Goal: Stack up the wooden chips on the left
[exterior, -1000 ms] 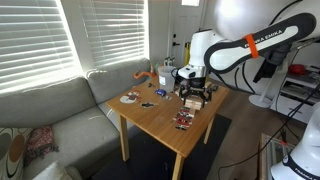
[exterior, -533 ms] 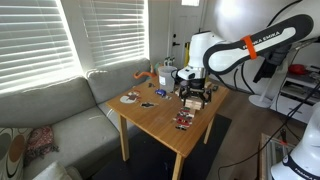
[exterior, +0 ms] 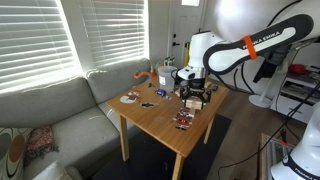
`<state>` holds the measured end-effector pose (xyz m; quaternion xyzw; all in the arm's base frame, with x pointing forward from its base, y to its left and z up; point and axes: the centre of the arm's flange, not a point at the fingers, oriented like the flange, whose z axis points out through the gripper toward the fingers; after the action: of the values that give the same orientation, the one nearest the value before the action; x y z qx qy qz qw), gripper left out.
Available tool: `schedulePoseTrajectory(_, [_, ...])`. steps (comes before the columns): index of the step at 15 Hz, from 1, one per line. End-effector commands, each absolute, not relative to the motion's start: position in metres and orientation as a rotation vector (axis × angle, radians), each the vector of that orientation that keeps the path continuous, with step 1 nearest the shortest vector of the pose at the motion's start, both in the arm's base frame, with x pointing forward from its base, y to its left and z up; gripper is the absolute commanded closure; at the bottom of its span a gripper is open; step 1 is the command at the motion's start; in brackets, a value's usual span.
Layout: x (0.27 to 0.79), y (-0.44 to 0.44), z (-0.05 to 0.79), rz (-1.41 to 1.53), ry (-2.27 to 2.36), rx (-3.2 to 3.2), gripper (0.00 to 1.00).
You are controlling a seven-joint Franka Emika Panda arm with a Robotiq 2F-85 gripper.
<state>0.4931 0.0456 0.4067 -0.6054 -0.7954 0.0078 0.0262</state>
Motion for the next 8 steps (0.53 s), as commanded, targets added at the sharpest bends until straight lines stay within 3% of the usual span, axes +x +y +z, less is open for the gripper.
schedulePoseTrajectory(1, [0.496, 0.043, 0.407, 0.027, -2.475, -1.886, 0.41])
schedulePoseTrajectory(8, [0.486, 0.049, 0.418, -0.043, -2.253, -2.085, 0.41])
